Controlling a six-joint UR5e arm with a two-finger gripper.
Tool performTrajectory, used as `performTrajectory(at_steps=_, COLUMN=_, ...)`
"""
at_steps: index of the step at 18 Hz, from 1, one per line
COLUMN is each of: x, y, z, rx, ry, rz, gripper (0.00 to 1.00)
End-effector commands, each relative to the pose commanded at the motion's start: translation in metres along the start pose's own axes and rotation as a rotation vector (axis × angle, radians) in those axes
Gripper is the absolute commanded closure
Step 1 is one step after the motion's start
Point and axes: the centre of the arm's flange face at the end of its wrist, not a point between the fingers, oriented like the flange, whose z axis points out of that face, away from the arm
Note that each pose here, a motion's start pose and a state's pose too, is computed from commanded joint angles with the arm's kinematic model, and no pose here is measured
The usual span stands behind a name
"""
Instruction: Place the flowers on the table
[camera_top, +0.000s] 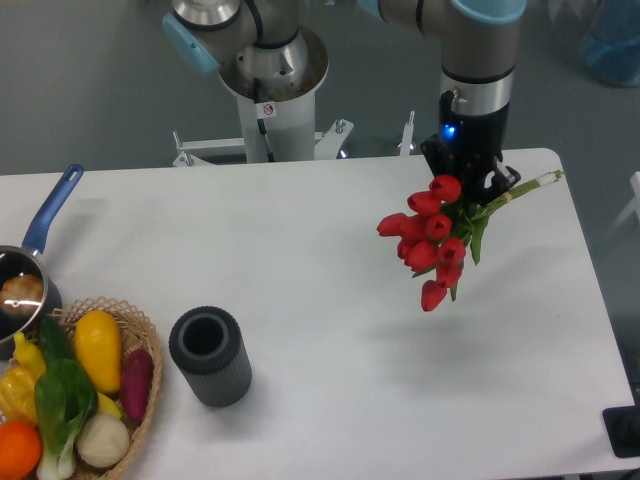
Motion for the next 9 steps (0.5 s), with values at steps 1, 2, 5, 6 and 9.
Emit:
performTrajectory(at_steps=1, x=0.000, y=0.000, z=0.001, rx=-0.003, ry=0.001, rz=-0.003, gripper=1.00)
performTrajectory(at_steps=2, x=0.000, y=0.000, z=0.001, rx=-0.010, ry=0.000, rz=-0.005, gripper=1.00)
performTrajectory(at_steps=5, x=0.002, y=0.000, z=0.005, rx=-0.017, ry=0.009, rz=-0.007, gripper=1.00)
performTrajectory(at_steps=6, x=0.003, y=-0.002, z=0.009, rx=-0.016, ry=0.016, rz=-0.004, gripper=1.00)
performTrajectory(at_steps=9, x=0.018, y=-0.002, z=0.028, rx=-0.016, ry=0.058, rz=-0.009, gripper=0.94)
